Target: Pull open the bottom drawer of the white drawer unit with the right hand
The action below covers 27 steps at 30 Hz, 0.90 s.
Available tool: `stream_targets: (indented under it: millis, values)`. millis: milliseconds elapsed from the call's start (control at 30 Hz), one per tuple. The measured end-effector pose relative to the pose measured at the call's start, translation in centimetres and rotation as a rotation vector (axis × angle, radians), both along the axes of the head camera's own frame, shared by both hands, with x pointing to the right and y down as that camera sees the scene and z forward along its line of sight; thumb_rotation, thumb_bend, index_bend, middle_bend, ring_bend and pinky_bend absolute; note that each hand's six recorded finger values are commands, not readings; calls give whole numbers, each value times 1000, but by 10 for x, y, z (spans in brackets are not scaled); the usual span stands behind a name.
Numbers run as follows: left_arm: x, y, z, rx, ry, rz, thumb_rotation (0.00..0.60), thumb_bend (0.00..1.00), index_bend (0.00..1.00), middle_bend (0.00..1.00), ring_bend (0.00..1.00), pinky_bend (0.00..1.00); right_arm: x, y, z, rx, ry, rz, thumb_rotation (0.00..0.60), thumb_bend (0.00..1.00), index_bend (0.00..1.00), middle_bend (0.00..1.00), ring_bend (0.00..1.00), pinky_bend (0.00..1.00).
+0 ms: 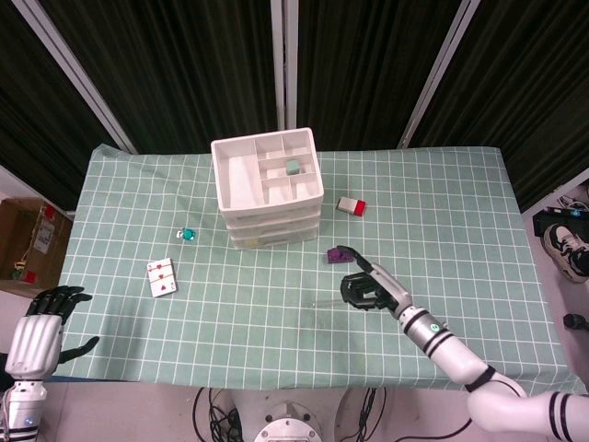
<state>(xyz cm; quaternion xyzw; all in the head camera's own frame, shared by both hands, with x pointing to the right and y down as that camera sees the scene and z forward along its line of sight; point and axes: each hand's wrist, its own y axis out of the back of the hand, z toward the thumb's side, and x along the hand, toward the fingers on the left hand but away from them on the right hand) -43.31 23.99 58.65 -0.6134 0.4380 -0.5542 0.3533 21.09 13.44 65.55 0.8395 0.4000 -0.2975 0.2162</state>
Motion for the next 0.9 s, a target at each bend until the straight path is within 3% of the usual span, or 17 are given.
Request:
stream_targets:
  millis: [200,400,600,900]
  values:
    - [-5,2,2,-13,-2,-13,600,0,320,233,178,191,-63,-13,34,-185,-85,33,600,653,10,738,836,926]
    - [-9,3,4,-20,-5,-22,600,0,320,233,178,191,-103,-18,67,-280,-88,62,600,669,2,741,837,927]
    - [-12,3,5,-26,-9,-28,600,0,320,233,178,191,-125,-17,86,-327,-79,77,600,670,0,741,837,927]
    - [-14,-1,4,-19,-12,-27,600,0,320,233,178,191,-134,-23,102,-329,-51,88,600,671,0,740,836,927]
